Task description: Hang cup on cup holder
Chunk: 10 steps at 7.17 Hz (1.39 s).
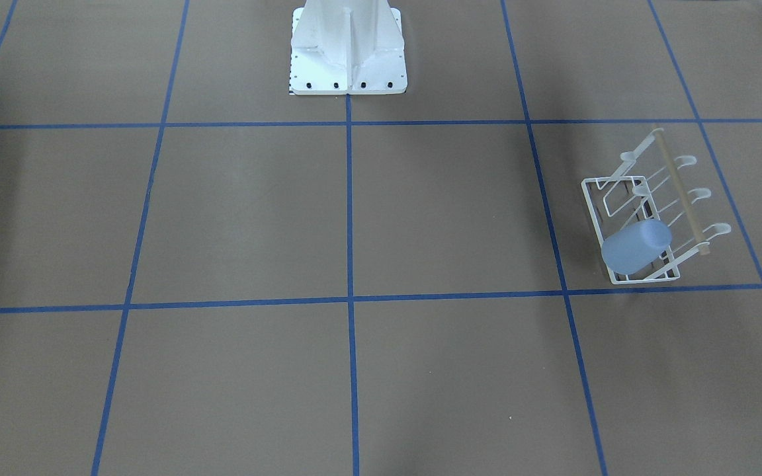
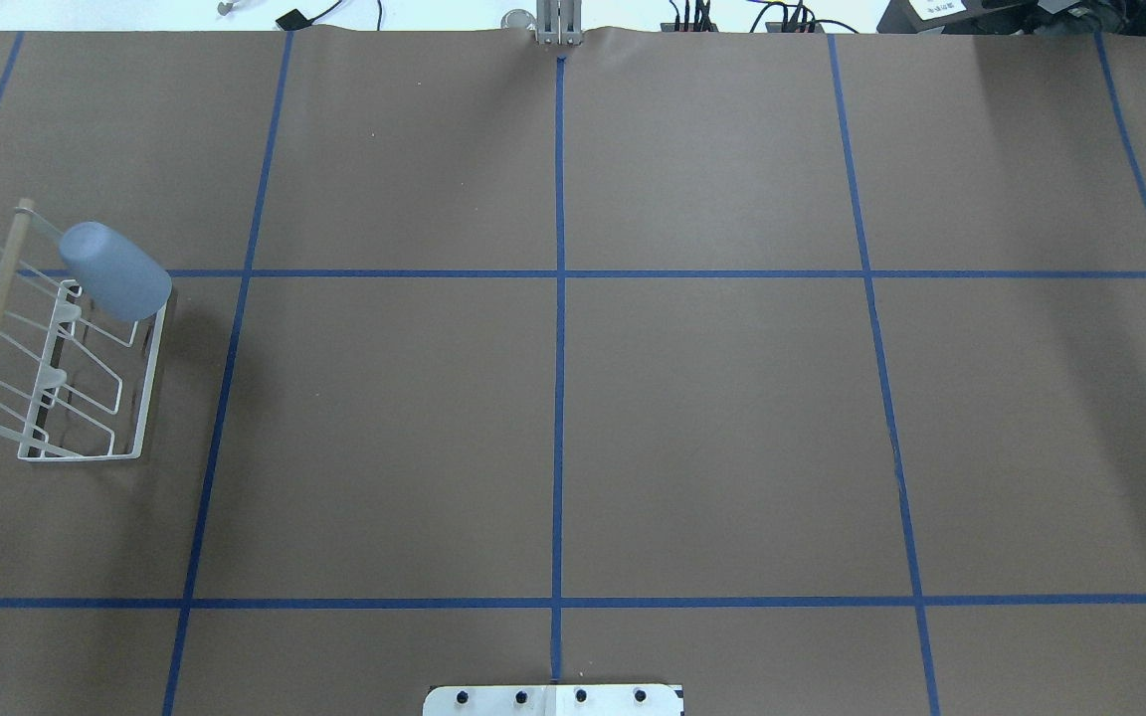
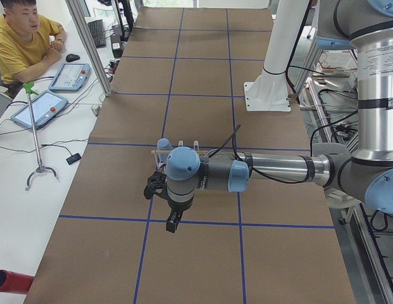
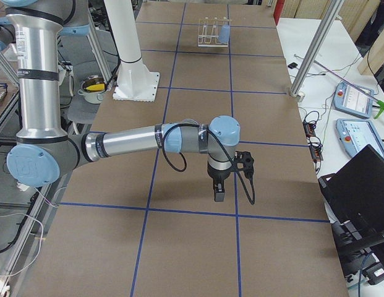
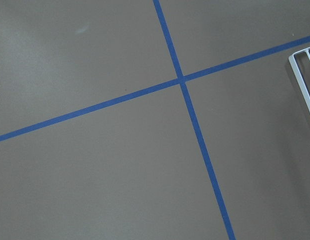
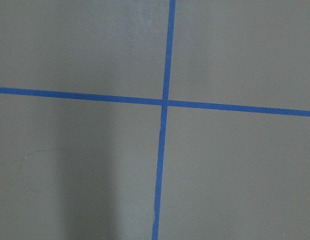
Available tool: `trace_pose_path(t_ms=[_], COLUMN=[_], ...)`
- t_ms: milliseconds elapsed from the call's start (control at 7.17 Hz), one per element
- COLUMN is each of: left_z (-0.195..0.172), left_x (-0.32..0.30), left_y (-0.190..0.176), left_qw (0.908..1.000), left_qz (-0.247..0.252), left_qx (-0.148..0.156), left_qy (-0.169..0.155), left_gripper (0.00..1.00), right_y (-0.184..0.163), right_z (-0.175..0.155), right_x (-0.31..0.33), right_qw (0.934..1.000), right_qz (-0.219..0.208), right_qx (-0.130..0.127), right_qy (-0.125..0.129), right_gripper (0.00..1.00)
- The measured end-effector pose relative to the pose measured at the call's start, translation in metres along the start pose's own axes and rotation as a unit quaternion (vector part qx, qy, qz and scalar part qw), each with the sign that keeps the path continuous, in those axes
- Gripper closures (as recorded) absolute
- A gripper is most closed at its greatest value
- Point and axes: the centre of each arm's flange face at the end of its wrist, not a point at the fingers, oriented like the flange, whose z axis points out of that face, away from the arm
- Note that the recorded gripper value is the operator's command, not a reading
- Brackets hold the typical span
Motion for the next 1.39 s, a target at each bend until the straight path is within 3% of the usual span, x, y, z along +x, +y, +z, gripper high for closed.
trace_pose_path(t_ms=[1394], left_z=[0.0041], left_x=[-0.0012], left_y=[0.0088], left_qw=[1.0], left_qz=[-0.005], left_qx=[-0.005], left_qy=[0.002], left_gripper=[0.02], right_y=[0.0], right_z=[0.004], right_x=[0.0033], right_qw=[1.0], right_qz=[0.005], right_qx=[-0.004], right_qy=[-0.001], right_gripper=[0.0])
